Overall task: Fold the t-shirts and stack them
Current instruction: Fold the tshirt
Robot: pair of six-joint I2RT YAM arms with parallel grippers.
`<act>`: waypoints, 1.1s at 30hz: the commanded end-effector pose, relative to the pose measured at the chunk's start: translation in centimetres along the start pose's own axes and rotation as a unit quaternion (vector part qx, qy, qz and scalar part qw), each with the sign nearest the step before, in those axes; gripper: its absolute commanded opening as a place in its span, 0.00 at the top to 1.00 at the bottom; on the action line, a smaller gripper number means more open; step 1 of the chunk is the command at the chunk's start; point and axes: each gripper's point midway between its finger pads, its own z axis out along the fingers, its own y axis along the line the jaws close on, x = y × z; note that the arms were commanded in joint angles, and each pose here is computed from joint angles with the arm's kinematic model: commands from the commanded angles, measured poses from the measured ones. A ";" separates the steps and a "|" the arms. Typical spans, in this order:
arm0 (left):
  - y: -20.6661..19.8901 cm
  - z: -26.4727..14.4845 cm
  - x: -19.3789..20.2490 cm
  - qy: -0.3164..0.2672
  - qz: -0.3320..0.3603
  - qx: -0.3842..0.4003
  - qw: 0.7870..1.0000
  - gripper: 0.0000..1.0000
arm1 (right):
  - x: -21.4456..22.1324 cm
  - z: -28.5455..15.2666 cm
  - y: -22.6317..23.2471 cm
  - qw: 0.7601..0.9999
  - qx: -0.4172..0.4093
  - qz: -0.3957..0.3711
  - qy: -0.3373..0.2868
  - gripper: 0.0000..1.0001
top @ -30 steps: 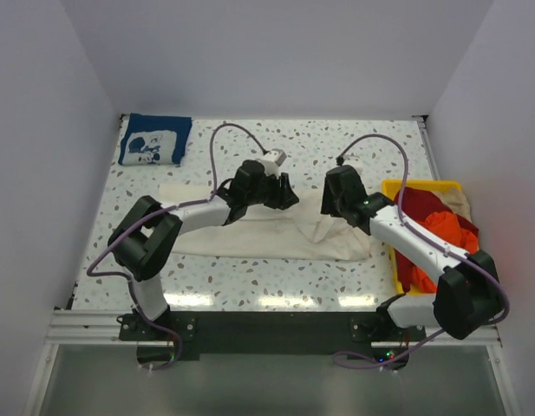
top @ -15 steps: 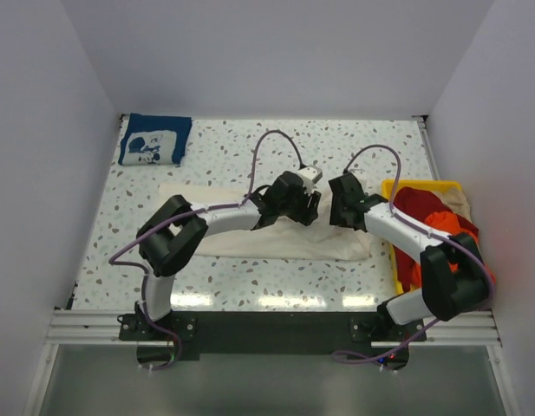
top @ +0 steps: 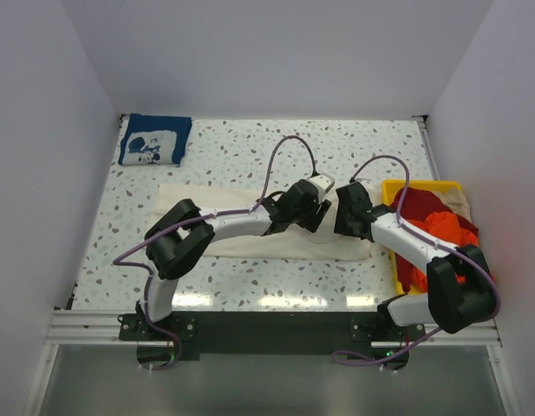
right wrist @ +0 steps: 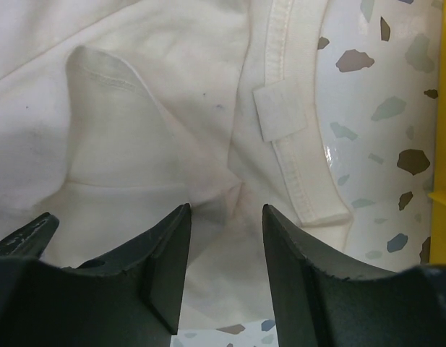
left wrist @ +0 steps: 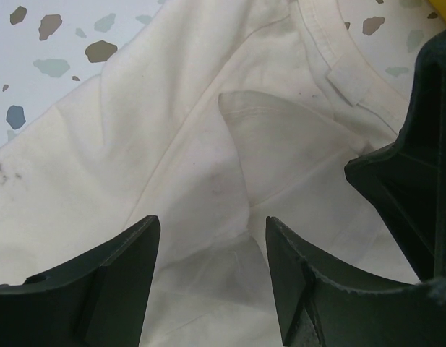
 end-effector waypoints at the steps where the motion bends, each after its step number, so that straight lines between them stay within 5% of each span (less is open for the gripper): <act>1: 0.1 0.2 -0.8 -0.004 0.026 -0.027 0.999 0.35 | -0.8 -0.3 0.6 0.999 -0.019 0.030 -0.021 0.53; 11: -0.1 0.3 0.4 0.012 0.050 -0.058 0.997 0.41 | -1.1 -0.7 0.4 0.998 -0.024 0.043 -0.032 0.56; 23: 2.2 -1.8 -0.4 -0.013 0.023 -0.126 0.992 0.69 | -0.6 -0.7 0.0 0.998 -0.021 0.042 -0.032 0.66; 33: 2.4 -3.7 -1.0 -0.039 -0.002 -0.125 0.991 0.71 | -1.0 -1.9 -0.5 0.998 -0.023 0.045 -0.045 0.74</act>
